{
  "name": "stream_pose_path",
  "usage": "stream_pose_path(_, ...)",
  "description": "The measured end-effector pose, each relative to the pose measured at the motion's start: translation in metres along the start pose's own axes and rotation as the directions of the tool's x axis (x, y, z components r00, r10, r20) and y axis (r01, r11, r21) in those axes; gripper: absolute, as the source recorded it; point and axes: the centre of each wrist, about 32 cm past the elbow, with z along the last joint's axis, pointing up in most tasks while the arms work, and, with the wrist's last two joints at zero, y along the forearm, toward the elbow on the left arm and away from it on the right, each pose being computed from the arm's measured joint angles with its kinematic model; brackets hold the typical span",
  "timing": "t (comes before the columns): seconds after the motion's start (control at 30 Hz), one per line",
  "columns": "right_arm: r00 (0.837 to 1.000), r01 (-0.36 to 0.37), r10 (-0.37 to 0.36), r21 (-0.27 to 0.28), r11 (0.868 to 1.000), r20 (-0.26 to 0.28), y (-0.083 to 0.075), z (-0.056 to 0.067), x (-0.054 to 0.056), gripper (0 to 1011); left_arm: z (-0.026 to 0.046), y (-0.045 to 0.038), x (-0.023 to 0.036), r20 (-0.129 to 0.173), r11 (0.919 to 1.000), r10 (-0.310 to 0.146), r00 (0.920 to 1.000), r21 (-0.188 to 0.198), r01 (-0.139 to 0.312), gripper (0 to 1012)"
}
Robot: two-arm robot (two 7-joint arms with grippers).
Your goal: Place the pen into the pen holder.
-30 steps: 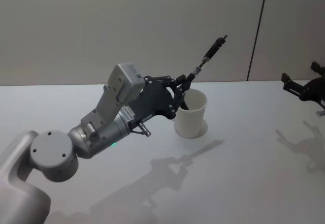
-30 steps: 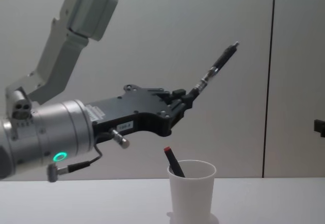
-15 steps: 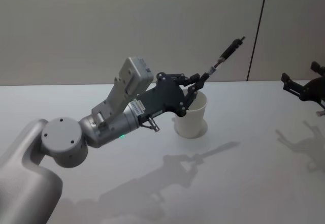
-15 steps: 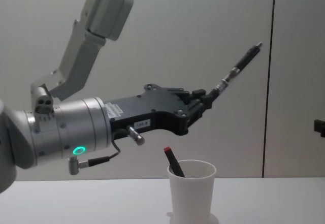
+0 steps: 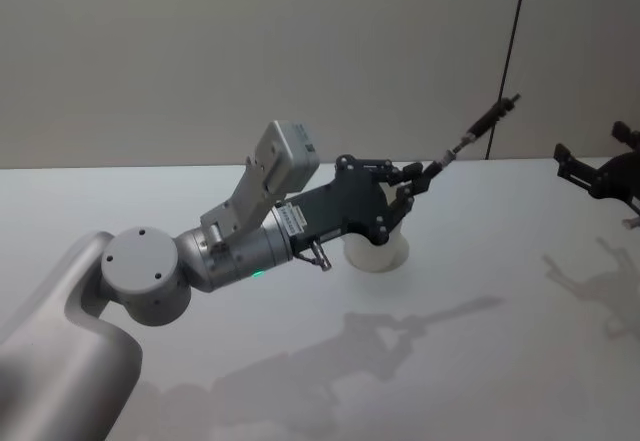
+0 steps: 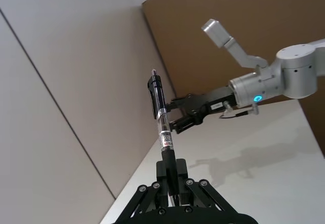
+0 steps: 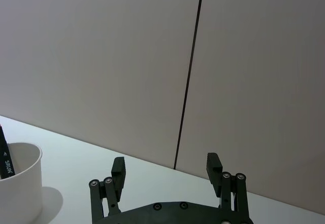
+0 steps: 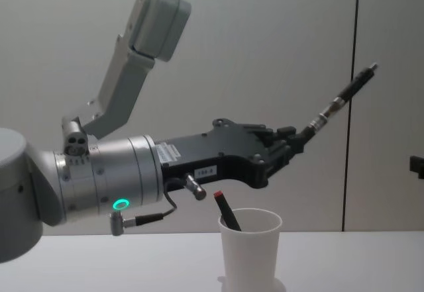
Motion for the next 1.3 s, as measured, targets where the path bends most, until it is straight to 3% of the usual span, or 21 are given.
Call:
stream_pose_path(0.23,1.0,0.0,0.0,0.0,1.0,0.0,0.0,0.0,0.0,1002,-0.0022,-0.0024,-0.0041,-0.015,0.9995,-0.03,0.9994,-0.008,0.03,122)
stream_pose_path(0.43,1.0,0.0,0.0,0.0,1.0,0.0,0.0,0.0,0.0,1002,-0.0046,-0.0029,-0.0114,-0.034,0.9985,-0.053,0.998,-0.013,0.052,122)
stream_pose_path(0.93,1.0,0.0,0.0,0.0,1.0,0.0,0.0,0.0,0.0,1002,-0.0034,-0.0045,-0.0228,-0.054,0.9953,-0.096,0.9939,0.0,0.096,122)
stream_pose_path(1.3,1.0,0.0,0.0,0.0,1.0,0.0,0.0,0.0,0.0,1002,0.001,-0.0033,-0.0301,-0.044,0.997,-0.058,0.9974,0.048,0.06,122)
